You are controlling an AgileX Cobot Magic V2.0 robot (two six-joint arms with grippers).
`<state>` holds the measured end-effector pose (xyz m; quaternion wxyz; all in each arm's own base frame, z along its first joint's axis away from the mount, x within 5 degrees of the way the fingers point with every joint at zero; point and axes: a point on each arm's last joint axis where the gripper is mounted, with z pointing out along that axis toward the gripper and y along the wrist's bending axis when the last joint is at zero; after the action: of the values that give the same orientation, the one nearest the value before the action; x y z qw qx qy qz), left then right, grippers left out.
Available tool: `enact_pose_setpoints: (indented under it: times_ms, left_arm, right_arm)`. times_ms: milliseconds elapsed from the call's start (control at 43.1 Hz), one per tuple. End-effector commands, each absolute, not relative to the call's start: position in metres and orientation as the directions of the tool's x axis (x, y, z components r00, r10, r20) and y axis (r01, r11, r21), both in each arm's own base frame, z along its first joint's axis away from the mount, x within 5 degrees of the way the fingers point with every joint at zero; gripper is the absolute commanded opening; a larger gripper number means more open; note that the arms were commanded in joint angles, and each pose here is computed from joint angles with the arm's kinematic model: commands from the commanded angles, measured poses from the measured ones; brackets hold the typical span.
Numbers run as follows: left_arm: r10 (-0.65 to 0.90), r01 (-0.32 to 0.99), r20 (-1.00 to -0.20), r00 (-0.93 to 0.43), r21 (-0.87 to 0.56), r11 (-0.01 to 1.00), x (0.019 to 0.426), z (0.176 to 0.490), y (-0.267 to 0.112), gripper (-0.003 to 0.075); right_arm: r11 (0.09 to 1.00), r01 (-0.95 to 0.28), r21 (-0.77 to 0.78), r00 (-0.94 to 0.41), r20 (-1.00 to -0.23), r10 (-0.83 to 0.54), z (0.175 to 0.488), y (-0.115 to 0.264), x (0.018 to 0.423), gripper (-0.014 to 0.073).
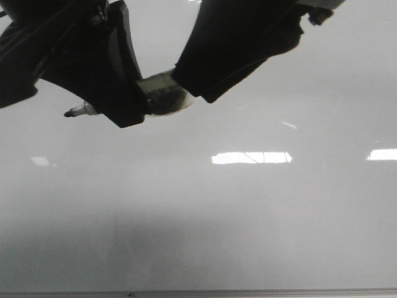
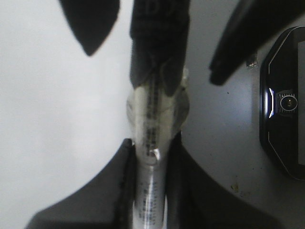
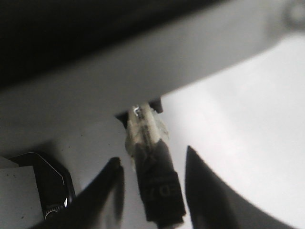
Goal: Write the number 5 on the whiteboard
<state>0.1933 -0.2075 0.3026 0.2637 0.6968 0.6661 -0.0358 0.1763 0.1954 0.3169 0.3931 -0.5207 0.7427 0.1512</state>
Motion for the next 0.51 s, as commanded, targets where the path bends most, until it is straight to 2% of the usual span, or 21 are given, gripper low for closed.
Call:
enact_pose_setpoints:
  times_ms: [0, 139, 301, 371, 441, 487]
  left_arm:
    - [0.843, 0.923, -0.522, 0.128, 0.374, 0.092, 0.191, 0.329, -0.213, -0.002]
    - [0.831, 0.923, -0.543, 0.124, 0.371, 0.105, 0.192, 0.33, -0.214, -0.002]
    - [0.823, 0.919, -0.556, 0.118, 0.375, 0.123, 0.193, 0.331, -0.215, -0.0002]
    - [0.815, 0.915, -0.568, 0.115, 0.38, 0.136, 0.194, 0.332, -0.216, 0.0077]
    - [0.811, 0.912, -0.575, 0.113, 0.383, 0.145, 0.194, 0.333, -0.216, 0.021]
    - [0.805, 0.91, -0.585, 0.101, 0.381, 0.163, 0.195, 0.333, -0.216, 0.0341]
  right_arm:
    - [0.435, -0.875, -0.212, -0.102, -0.798, -0.594, 0.338, 0.196, 0.177, 0.0118]
    - [0.431, -0.878, -0.209, -0.105, -0.794, -0.599, 0.337, 0.196, 0.177, -0.0078]
    - [0.428, -0.879, -0.21, -0.105, -0.79, -0.605, 0.337, 0.196, 0.176, -0.0071]
    - [0.43, -0.876, -0.218, -0.103, -0.787, -0.609, 0.337, 0.194, 0.177, -0.0071]
    - [0.435, -0.872, -0.224, -0.105, -0.782, -0.614, 0.338, 0.19, 0.178, -0.0071]
    - [0.443, -0.869, -0.222, -0.115, -0.779, -0.616, 0.339, 0.185, 0.177, -0.007]
